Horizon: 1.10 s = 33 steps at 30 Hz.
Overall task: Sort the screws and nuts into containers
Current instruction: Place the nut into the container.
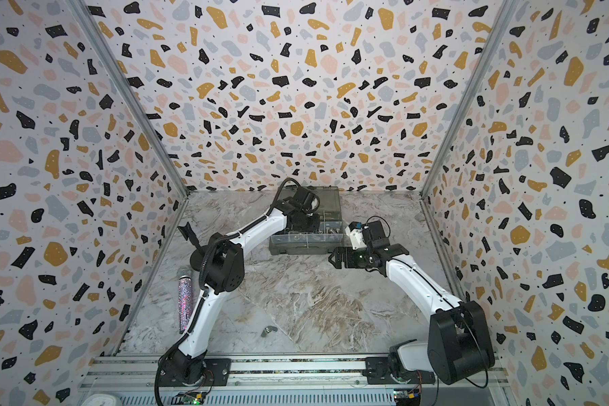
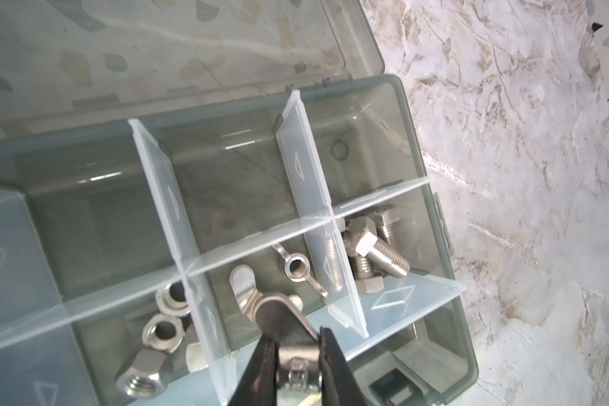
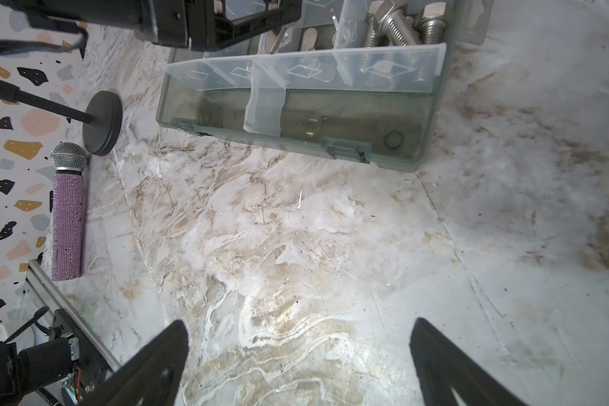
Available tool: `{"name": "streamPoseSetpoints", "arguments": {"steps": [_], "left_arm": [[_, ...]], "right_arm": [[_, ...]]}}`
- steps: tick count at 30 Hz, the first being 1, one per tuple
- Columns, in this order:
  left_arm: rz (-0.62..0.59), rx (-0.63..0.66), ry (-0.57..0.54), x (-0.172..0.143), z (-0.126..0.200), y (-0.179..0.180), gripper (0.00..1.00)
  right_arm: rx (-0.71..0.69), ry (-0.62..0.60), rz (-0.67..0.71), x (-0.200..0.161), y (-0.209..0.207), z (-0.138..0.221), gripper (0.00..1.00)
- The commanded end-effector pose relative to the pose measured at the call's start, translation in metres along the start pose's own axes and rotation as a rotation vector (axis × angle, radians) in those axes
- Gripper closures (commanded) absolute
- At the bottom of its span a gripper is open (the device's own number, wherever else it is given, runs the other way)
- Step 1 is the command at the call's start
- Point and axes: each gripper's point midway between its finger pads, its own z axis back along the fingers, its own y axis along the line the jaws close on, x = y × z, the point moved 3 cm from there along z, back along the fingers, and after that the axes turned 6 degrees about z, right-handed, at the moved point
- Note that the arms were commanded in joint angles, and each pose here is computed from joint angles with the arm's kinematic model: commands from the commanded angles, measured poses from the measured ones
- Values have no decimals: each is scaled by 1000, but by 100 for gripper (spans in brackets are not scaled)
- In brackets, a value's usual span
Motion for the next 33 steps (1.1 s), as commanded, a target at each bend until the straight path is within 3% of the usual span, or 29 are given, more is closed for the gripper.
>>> {"name": "streamPoseSetpoints", "arguments": {"steps": [1, 5, 6, 8, 14, 20, 23, 33], "left_arm": [[14, -40, -28, 11, -6, -3, 78], [26, -54, -31, 14, -10, -4, 76], [26, -62, -32, 15, -11, -5, 71], [29, -68, -32, 16, -11, -7, 52], [3, -114, -105, 32, 36, -25, 26], [-26, -153, -216, 33, 112, -38, 21], [-44, -132, -220, 16, 135, -36, 21], [24, 63, -173, -104, 160, 36, 22]], "right_arm": [[-4, 8, -9, 2, -1, 3, 1], [-4, 13, -13, 1, -3, 2, 1], [-2, 15, -13, 1, -2, 2, 1], [-5, 16, -13, 1, -3, 2, 1], [-4, 10, -10, 2, -2, 3, 1], [-12, -16, -3, 6, 1, 14, 1], [-16, -37, -1, 5, 5, 21, 1], [-61, 7, 52, -21, 25, 13, 1]]}}
